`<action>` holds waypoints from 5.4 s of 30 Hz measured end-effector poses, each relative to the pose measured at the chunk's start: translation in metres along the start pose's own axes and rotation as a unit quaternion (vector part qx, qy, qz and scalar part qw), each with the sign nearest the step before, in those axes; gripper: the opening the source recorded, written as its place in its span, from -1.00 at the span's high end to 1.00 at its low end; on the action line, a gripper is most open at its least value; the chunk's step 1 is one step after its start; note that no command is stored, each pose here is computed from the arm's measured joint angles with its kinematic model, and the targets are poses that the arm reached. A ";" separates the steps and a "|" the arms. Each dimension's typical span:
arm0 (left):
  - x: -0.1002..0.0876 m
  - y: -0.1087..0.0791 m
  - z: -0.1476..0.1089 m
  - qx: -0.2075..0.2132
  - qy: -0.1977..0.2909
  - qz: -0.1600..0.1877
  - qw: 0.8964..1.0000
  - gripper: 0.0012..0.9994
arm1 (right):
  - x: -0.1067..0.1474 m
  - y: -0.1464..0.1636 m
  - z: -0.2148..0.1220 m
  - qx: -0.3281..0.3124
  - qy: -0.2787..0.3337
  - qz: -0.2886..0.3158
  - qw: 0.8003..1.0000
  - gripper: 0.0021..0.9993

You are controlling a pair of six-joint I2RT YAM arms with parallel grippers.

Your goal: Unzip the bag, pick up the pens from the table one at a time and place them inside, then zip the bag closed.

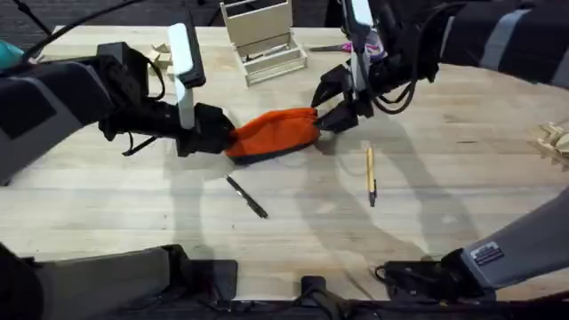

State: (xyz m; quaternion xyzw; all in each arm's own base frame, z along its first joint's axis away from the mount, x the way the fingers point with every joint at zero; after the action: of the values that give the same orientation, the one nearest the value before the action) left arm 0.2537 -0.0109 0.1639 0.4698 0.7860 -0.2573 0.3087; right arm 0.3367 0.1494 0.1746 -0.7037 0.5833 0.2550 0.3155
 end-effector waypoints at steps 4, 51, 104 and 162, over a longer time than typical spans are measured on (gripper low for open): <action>0.000 0.000 0.000 0.000 0.000 0.000 1.000 0.92 | 0.000 -0.001 0.000 0.002 0.000 -0.002 1.000 0.26; 0.000 0.000 0.000 0.000 0.000 0.000 1.000 0.92 | -0.004 -0.002 -0.003 0.008 -0.003 -0.011 1.000 0.94; 0.000 0.000 0.000 -0.001 0.000 0.000 1.000 0.92 | -0.106 0.008 0.053 -0.020 -0.078 -0.157 0.984 0.56; 0.001 0.000 0.000 0.000 0.000 -0.001 1.000 0.92 | -0.125 0.035 -0.074 0.159 0.019 0.291 0.943 -1.00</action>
State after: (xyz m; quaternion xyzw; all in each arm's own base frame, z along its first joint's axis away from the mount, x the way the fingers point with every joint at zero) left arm 0.2534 -0.0107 0.1635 0.4692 0.7865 -0.2574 0.3083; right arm 0.2779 0.1732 0.3102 -0.4485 0.8017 0.2257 0.3243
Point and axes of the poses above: each hand's point on the last joint's axis, 136 mm out from that joint toward the fingers, its own z axis out along the fingers, its own y axis along the line the jaws close on, x = y × z, the point moved 9 cm from there along -z, back along the fingers, and after that the axes turned 12 degrees about -z, right-handed, at the moved point
